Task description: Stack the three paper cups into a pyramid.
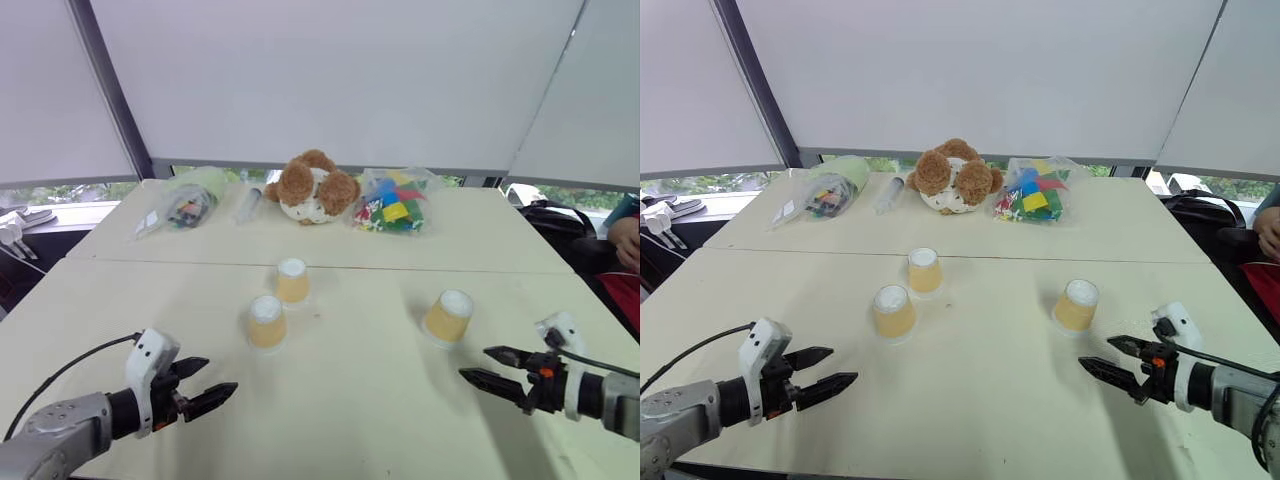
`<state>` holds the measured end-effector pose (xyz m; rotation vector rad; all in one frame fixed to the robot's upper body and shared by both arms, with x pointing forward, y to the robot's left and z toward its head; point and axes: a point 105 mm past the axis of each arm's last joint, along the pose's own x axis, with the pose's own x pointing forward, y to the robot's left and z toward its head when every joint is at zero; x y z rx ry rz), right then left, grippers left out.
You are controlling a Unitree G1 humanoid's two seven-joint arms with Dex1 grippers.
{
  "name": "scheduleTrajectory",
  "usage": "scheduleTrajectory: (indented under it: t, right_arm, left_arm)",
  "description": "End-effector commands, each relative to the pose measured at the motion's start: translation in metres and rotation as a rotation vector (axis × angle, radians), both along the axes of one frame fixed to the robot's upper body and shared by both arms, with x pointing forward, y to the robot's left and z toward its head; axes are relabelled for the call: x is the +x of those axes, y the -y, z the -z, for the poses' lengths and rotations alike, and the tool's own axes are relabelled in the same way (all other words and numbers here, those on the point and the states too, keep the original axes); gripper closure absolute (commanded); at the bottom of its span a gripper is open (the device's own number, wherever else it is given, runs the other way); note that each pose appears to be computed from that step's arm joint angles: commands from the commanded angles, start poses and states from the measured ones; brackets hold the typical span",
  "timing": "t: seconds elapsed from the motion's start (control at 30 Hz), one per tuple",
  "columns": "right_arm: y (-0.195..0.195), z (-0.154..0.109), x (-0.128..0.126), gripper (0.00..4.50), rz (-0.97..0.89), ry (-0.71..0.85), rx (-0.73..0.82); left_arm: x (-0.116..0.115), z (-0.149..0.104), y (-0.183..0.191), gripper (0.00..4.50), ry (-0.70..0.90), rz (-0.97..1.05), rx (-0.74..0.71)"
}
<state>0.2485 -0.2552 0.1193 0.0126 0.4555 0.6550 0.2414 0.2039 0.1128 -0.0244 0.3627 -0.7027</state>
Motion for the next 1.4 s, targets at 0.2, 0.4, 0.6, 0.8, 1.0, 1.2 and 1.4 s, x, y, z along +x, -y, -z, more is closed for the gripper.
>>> scheduleTrajectory:
  t: [0.2, 0.4, 0.6, 0.8, 1.0, 1.2, 1.4]
  right_arm:
    - [-0.007, -0.011, 0.007, 0.0, -0.024, 0.055, -0.012]
    - [-0.007, -0.013, 0.012, 0.0, -0.022, 0.061, -0.02]
    - [-0.007, -0.013, 0.016, 0.0, -0.023, 0.064, -0.016]
    - [-0.006, -0.025, 0.022, 0.0, -0.027, 0.085, -0.015]
    - [-0.018, -0.048, 0.014, 0.0, -0.121, 0.08, -0.015]
    - [-0.04, -0.066, 0.01, 0.0, -0.199, 0.115, -0.007]
    - [-0.056, -0.068, 0.008, 0.0, -0.237, 0.129, -0.013]
  left_arm:
    - [0.012, -0.018, -0.005, 0.06, 0.092, -0.058, -0.039]
    - [0.018, -0.023, -0.011, 0.06, 0.122, -0.12, -0.056]
    - [0.034, -0.033, -0.02, 0.06, 0.192, -0.219, -0.027]
    - [0.034, -0.039, -0.018, 0.06, 0.234, -0.211, -0.01]
    - [0.037, -0.043, 0.015, 0.06, 0.299, -0.076, 0.054]
    - [0.048, -0.043, 0.042, 0.06, 0.33, 0.0, 0.032]
    - [0.063, -0.032, 0.061, 0.06, 0.353, 0.039, 0.051]
